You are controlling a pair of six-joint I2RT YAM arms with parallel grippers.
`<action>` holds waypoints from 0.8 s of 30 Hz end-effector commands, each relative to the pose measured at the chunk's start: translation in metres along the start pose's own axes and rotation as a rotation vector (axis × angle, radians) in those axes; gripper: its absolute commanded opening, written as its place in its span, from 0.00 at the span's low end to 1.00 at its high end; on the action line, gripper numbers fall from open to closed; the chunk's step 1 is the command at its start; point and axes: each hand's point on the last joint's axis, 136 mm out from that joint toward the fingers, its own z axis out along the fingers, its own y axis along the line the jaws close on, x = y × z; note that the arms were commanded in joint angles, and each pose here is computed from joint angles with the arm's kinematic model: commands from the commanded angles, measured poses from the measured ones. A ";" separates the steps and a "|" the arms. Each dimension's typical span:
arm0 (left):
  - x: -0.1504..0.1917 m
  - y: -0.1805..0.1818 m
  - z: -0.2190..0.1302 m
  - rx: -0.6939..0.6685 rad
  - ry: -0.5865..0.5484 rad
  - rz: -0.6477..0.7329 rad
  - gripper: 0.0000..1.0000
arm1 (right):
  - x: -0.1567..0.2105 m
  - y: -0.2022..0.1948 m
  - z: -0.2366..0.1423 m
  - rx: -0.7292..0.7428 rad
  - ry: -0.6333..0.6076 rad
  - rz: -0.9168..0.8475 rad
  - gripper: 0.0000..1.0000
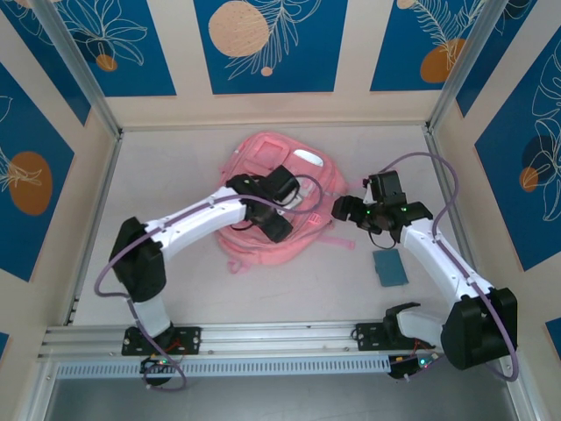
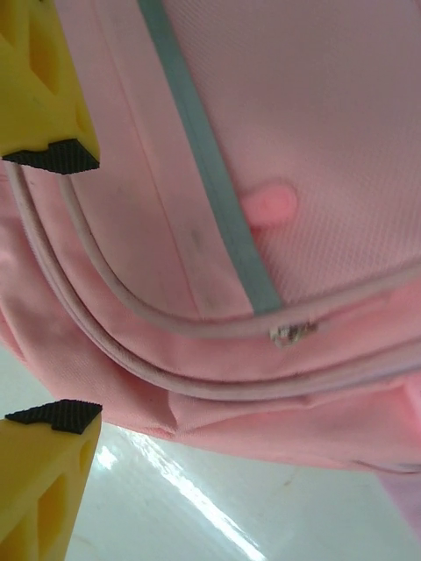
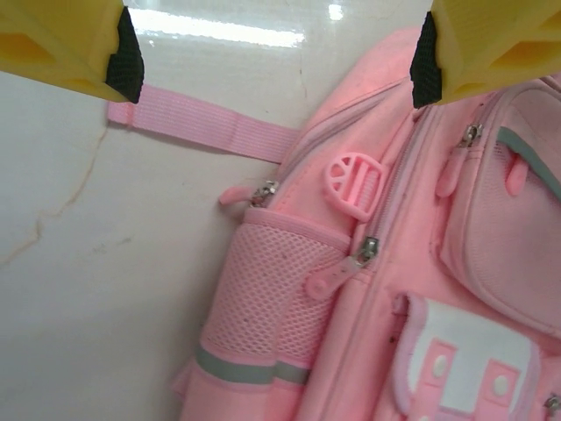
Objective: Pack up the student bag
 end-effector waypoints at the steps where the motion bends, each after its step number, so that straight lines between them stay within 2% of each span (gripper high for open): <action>1: 0.006 0.014 0.006 -0.116 0.085 0.148 0.68 | 0.012 -0.001 -0.001 -0.051 0.052 0.073 0.82; 8: 0.008 0.036 0.018 -0.217 0.122 0.255 0.67 | 0.024 0.005 0.008 -0.134 0.110 0.152 0.81; 12: 0.016 0.045 0.023 -0.198 0.150 0.282 0.67 | 0.039 0.015 0.020 -0.213 0.183 0.207 0.81; 18: 0.031 0.018 0.043 -0.024 0.195 0.305 0.69 | 0.058 0.029 0.039 -0.253 0.273 0.253 0.80; 24: 0.023 -0.012 0.060 0.134 0.186 0.214 0.59 | 0.056 0.019 0.051 -0.161 0.280 0.272 0.78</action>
